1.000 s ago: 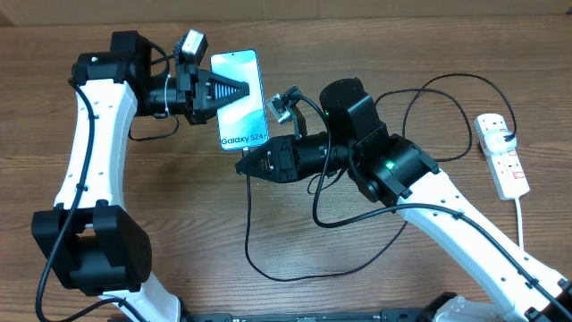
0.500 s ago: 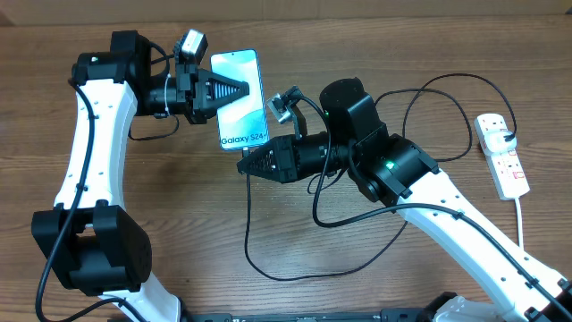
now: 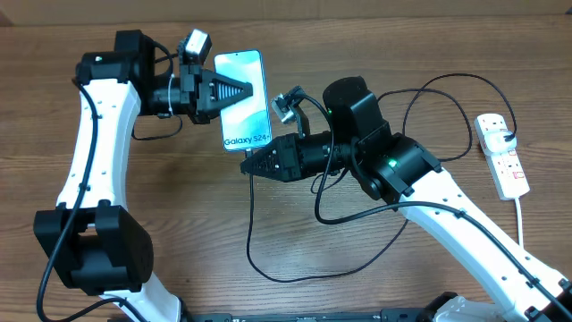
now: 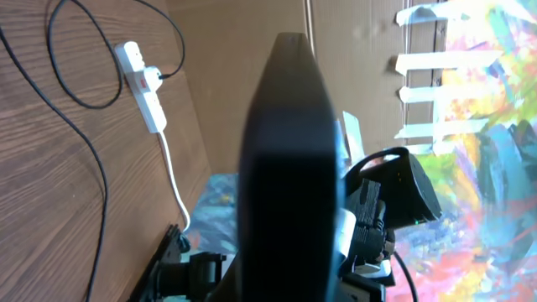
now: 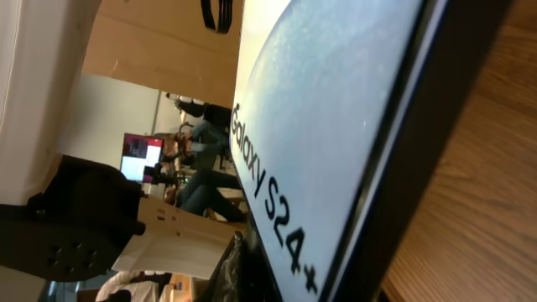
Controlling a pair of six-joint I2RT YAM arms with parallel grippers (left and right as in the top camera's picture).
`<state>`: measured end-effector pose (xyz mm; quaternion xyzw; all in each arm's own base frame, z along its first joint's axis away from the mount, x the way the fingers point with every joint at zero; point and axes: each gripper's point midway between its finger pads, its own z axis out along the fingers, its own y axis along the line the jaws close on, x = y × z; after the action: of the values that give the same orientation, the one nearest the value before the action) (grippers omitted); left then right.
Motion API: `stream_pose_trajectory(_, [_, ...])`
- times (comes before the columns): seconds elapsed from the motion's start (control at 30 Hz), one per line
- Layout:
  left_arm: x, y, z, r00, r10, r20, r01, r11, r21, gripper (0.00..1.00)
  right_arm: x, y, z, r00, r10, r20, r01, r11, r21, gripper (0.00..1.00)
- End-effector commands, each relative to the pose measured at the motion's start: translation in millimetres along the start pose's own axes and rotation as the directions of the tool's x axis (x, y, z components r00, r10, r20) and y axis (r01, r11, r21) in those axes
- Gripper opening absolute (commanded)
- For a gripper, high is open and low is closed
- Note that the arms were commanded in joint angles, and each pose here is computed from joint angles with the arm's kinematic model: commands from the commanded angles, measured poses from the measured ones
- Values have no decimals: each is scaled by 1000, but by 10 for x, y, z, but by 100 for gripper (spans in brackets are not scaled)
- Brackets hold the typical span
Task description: Plug charger to phone and switch on socket
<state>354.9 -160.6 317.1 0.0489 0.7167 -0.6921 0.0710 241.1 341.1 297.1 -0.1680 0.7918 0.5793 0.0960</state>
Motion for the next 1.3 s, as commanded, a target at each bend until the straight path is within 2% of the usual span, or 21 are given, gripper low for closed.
stream_pose_trajectory(0.0, [101, -120, 128, 998, 55, -36, -54, 998, 18, 4, -147, -27, -90, 998, -13, 61, 12, 1000, 21, 4])
stream_pose_trajectory(1.23, [212, -33, 150, 998, 4, -57, -7, 999, -40, 4, -257, -205, -33, 995, -11, 99, 4, 997, 73, 4])
stream_pose_trajectory(1.27, [212, -32, 150, 998, 4, -58, -7, 999, -41, 4, -256, -206, -33, 995, -10, 98, 3, 997, 73, 6])
